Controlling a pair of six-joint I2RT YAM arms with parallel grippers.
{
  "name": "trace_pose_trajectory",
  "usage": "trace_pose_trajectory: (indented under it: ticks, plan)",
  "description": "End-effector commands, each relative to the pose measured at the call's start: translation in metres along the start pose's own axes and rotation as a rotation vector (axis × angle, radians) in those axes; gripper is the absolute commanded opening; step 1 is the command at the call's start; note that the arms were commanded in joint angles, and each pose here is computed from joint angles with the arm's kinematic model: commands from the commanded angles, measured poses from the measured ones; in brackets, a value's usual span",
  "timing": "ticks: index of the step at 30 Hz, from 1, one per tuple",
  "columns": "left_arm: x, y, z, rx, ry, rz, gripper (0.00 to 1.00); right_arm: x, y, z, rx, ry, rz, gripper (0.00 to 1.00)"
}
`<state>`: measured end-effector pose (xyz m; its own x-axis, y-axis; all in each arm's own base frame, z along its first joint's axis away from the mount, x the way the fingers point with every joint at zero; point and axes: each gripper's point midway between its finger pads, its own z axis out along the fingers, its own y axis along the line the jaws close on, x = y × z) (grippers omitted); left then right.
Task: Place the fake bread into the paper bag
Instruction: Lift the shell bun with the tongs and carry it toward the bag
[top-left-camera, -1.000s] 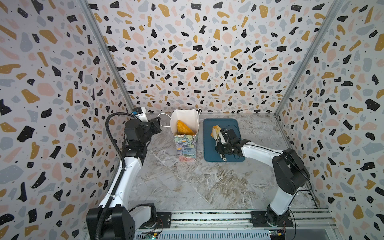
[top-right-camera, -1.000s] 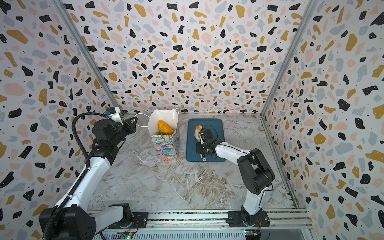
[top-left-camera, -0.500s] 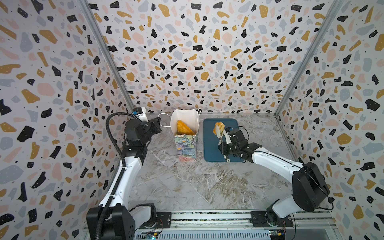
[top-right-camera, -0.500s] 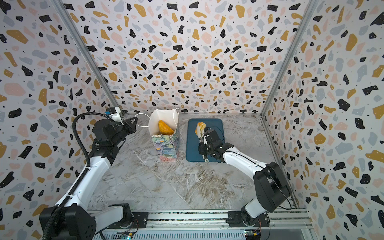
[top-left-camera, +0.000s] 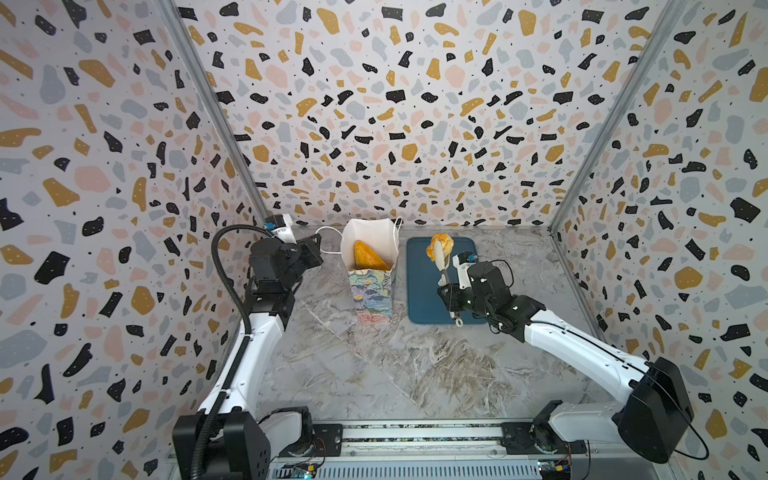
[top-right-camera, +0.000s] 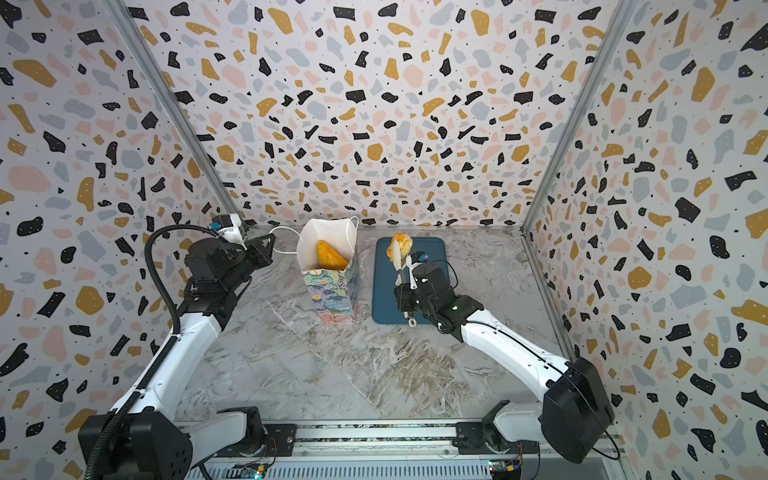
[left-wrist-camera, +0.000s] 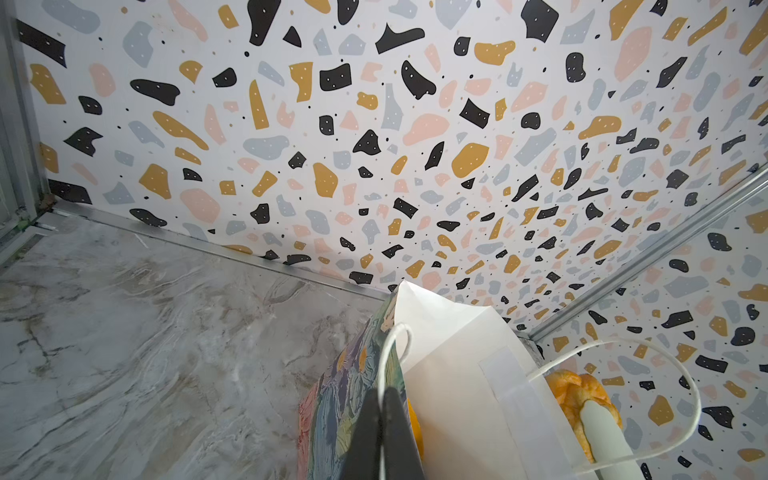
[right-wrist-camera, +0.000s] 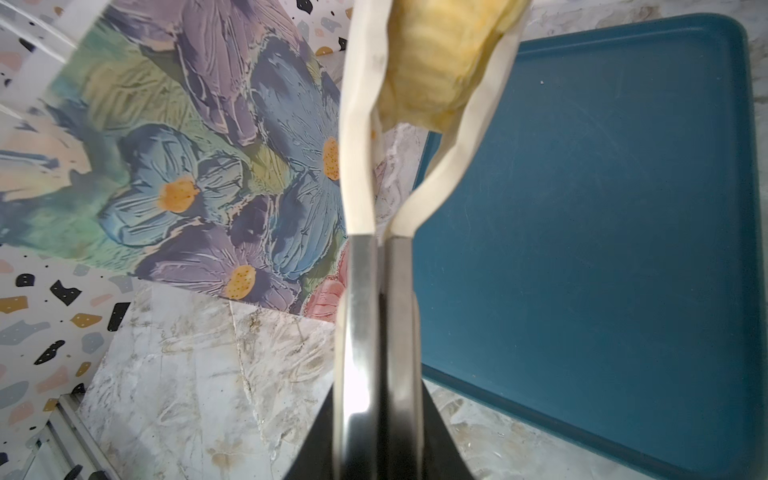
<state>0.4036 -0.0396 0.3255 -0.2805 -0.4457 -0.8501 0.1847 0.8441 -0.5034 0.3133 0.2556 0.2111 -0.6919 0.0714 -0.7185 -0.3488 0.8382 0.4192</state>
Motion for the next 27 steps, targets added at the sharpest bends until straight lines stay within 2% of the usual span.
trace_pose_trajectory:
  ticks: [1,27]
  plan:
    - [-0.008,-0.009,-0.003,0.030,-0.033,0.024,0.00,-0.018,0.010,-0.016,-0.020,-0.080,0.001,0.16]
    - [-0.009,-0.011,-0.005,0.035,-0.039,0.039,0.00,-0.048,0.077,-0.075,-0.156,-0.221,-0.021,0.15]
